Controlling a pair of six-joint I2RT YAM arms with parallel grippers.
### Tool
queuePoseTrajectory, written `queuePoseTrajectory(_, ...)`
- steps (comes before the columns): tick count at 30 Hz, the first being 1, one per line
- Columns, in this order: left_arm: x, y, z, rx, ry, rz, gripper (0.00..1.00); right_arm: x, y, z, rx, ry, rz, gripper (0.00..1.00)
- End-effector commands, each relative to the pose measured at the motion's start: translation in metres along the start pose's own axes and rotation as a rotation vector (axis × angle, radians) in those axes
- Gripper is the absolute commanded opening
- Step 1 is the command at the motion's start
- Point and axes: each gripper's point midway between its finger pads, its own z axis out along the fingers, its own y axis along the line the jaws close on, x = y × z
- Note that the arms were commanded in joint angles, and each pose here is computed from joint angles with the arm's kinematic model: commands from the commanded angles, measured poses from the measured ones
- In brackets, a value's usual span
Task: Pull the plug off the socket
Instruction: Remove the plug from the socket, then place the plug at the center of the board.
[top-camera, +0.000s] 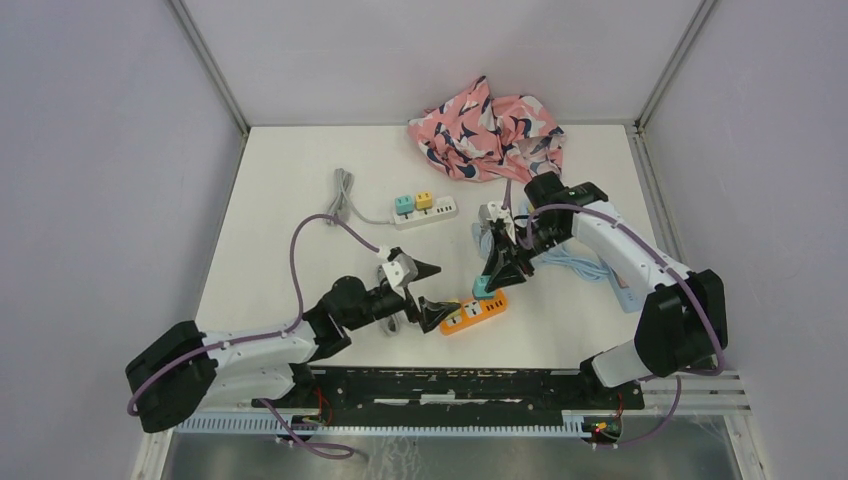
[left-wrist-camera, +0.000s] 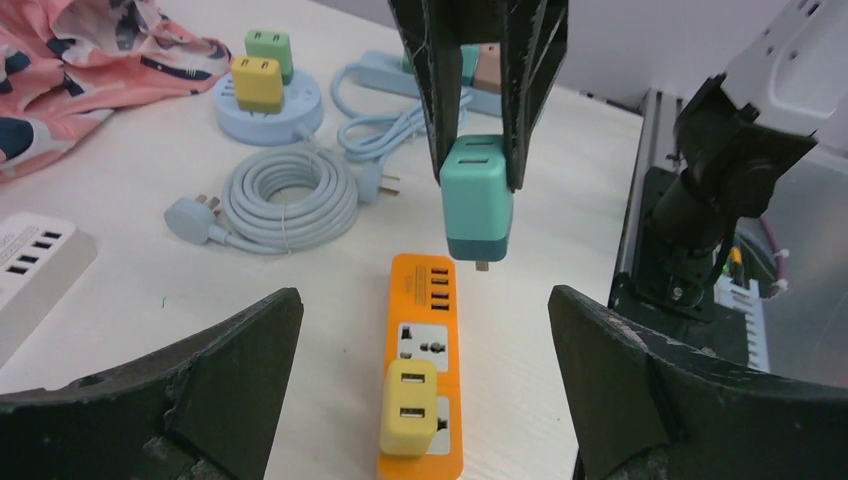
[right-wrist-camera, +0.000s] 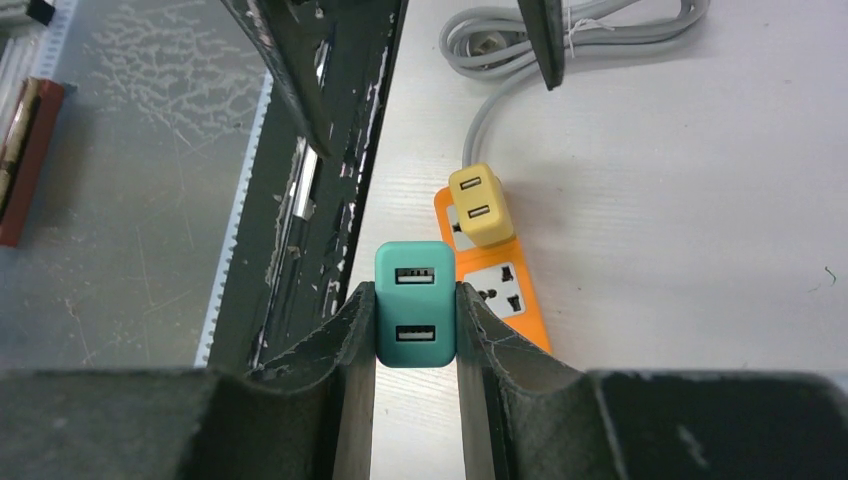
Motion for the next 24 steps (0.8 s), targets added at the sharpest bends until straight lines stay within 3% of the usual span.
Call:
queuePoseTrajectory(1, -0.038, -0.006, -0.001, 0.013, -0.1, -0.078, 0.99, -0.038, 0.005, -0.011, 0.001, -0.15, 0.026, 0.0)
queuePoseTrajectory(11, -0.058, 0.004, 0.002, -0.03, -0.111, -0.224, 0.99, -0.064, -0.014, -0.016, -0.026, -0.341, 0.242, 0.0)
queuePoseTrajectory(24, -0.059, 0.026, -0.001, 0.032, -0.208, -0.493, 1.0, -0.058, -0.027, -0.011, -0.027, -0.334, 0.356, 0.0)
